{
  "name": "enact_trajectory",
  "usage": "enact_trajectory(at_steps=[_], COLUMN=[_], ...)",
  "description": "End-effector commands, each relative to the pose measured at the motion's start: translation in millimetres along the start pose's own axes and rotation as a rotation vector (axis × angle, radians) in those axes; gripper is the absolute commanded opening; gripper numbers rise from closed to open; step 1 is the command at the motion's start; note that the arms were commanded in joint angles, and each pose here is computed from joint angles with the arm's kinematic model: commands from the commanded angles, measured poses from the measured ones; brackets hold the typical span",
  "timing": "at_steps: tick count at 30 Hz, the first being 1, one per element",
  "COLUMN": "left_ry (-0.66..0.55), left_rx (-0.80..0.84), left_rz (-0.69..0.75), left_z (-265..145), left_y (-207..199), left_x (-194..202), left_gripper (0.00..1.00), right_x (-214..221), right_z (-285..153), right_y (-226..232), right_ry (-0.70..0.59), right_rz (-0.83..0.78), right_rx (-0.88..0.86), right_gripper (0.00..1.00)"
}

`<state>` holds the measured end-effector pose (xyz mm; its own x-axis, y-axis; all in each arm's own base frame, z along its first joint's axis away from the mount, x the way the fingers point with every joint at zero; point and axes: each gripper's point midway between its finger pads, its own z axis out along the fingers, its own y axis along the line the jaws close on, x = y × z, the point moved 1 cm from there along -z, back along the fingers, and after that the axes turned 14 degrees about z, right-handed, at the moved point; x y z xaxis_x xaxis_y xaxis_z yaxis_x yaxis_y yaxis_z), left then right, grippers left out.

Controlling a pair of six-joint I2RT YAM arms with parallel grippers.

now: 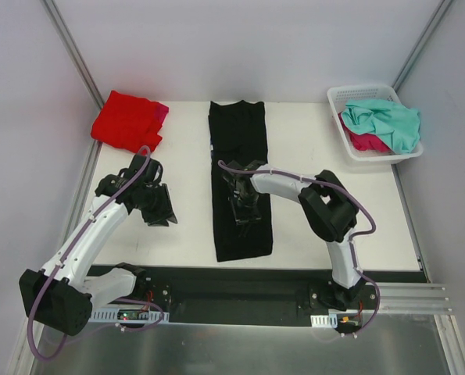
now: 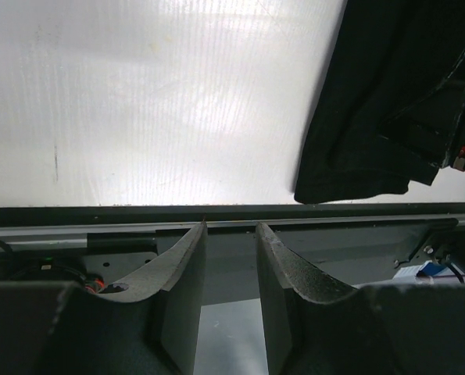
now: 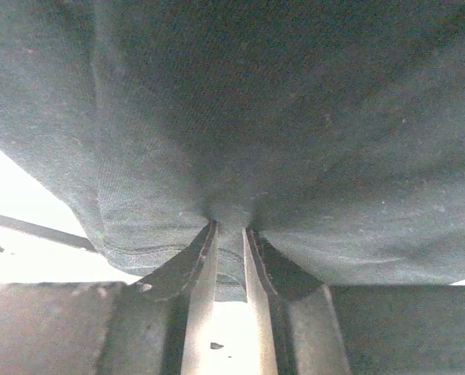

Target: Fold and stack the t-shirts

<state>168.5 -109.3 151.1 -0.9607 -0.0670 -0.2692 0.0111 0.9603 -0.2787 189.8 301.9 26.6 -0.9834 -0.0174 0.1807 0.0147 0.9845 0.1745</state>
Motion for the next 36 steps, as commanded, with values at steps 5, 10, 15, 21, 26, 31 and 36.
enact_trajectory(at_steps=[5, 10, 15, 21, 26, 31, 36], left_ry=[0.053, 0.067, 0.126, 0.187, 0.228, 0.236, 0.22], left_rx=[0.116, 0.128, 0.153, 0.184, 0.172, 0.194, 0.193], left_rz=[-0.043, -0.026, 0.034, 0.068, 0.087, 0.058, 0.044], left_z=[16, 27, 41, 65, 78, 82, 83], left_y=[-12, -20, -50, -82, -87, -88, -87], left_x=[19, 28, 42, 60, 76, 82, 81], left_gripper=[0.3, 0.3, 0.3, 0.29, 0.29, 0.29, 0.29], right_x=[3, 22, 50, 75, 82, 66, 79], right_z=[-51, -80, -87, -74, -61, -118, -213], right_y=[-37, -63, -74, -85, -112, -126, -105], right_ry=[-0.237, -0.363, -0.416, -0.504, -0.549, -0.827, -1.249], right_rz=[-0.07, -0.1, -0.135, -0.208, -0.222, -0.235, -0.368], right_rx=[0.109, 0.205, 0.252, 0.305, 0.386, 0.597, 0.66], right_gripper=[0.28, 0.31, 0.32, 0.32, 0.32, 0.33, 0.33])
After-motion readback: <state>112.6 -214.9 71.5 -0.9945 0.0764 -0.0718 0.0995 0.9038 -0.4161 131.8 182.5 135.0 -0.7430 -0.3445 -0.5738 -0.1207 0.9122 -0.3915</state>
